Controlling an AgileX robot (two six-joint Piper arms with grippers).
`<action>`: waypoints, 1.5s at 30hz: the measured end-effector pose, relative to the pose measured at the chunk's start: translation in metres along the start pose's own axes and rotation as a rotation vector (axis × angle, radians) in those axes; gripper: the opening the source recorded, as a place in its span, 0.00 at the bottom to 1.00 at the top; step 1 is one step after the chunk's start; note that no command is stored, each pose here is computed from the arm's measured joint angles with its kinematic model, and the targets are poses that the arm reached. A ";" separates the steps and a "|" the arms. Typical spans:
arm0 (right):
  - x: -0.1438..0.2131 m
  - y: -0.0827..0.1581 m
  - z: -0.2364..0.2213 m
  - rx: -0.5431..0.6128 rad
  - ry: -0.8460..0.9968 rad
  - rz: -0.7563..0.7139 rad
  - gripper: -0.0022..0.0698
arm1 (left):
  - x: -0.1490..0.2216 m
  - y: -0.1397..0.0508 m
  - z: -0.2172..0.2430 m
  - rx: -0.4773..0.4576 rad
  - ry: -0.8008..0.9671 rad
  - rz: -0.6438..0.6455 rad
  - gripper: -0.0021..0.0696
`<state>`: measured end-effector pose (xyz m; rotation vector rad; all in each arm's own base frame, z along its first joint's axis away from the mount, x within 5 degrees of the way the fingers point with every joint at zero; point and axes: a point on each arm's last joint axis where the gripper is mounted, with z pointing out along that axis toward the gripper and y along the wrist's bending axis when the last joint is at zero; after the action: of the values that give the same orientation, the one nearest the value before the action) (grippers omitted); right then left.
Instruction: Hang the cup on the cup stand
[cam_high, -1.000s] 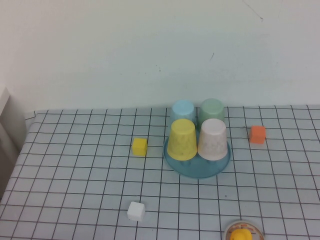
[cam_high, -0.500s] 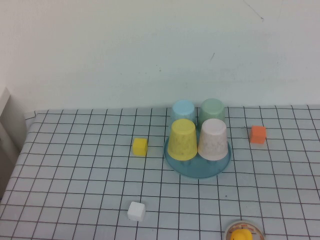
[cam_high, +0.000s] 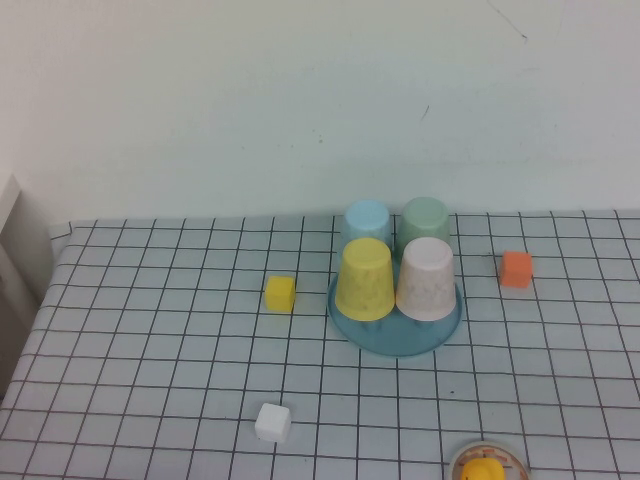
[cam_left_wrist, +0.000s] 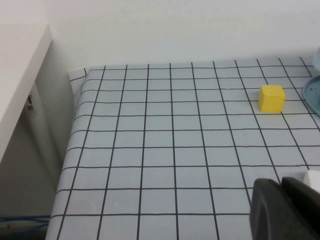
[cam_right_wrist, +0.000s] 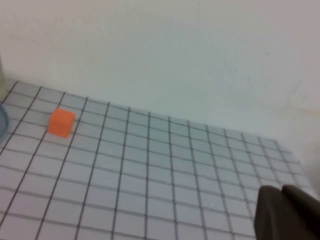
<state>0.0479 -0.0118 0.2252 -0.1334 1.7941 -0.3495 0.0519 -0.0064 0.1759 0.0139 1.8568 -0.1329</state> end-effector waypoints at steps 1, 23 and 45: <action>0.007 0.003 0.001 -0.010 0.004 0.007 0.03 | 0.000 0.000 0.000 0.000 0.000 0.000 0.03; 0.048 0.022 0.013 -0.082 0.103 0.233 0.03 | 0.000 0.000 0.000 -0.001 -0.002 0.001 0.03; 0.047 0.022 0.013 -0.087 0.097 0.249 0.03 | 0.000 0.000 0.000 -0.001 -0.002 0.001 0.03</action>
<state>0.0510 -0.0060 0.1720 0.0467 1.8974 -0.1013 0.0520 -0.0063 0.1761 0.0136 1.8551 -0.1312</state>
